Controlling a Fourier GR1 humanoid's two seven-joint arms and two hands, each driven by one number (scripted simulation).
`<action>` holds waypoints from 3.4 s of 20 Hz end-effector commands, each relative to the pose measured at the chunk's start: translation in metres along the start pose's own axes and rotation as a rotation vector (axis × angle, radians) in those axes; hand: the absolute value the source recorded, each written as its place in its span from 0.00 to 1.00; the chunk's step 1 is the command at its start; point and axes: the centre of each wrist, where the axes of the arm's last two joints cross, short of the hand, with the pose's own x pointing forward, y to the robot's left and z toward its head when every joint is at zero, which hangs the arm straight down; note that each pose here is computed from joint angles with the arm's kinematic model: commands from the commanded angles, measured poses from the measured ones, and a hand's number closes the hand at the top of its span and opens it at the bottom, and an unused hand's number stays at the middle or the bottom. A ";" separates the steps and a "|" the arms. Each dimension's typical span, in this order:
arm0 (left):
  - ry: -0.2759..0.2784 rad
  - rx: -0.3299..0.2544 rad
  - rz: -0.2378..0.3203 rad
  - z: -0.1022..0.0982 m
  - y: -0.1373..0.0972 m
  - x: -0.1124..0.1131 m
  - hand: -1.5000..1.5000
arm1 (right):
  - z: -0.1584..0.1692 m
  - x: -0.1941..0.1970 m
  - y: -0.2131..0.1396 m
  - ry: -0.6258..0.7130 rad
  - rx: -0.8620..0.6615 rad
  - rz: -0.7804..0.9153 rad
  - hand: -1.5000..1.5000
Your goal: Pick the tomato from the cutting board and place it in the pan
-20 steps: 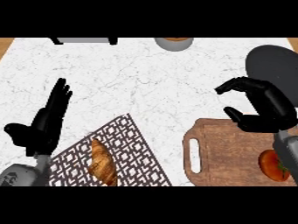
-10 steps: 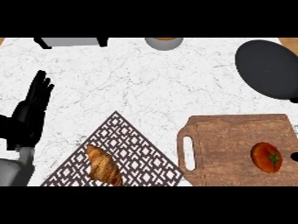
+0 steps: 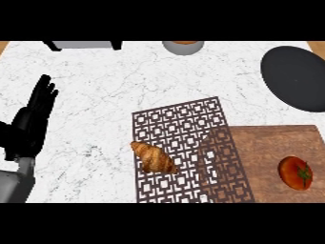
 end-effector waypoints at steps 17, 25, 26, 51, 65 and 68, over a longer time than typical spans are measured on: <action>-0.007 -0.018 -0.003 -0.024 -0.010 0.010 0.50 | -0.023 0.039 -0.001 -0.268 0.282 -0.053 0.00; -0.004 -0.012 0.016 -0.009 -0.004 0.009 0.50 | 0.000 0.043 0.041 -0.153 0.315 0.026 0.00; -0.018 -0.007 -0.005 0.004 -0.008 -0.003 0.50 | 0.006 0.047 0.033 -0.138 0.308 0.034 0.00; 0.001 -0.030 -0.005 -0.015 -0.024 -0.006 0.50 | -0.028 0.009 0.100 -0.051 0.465 0.167 0.00; -0.002 -0.040 -0.001 -0.002 -0.009 0.015 0.50 | -0.029 0.019 0.152 0.046 0.553 0.369 0.00; -0.010 -0.022 -0.021 -0.007 -0.011 0.002 0.50 | -0.047 0.016 0.138 0.041 0.573 0.352 0.00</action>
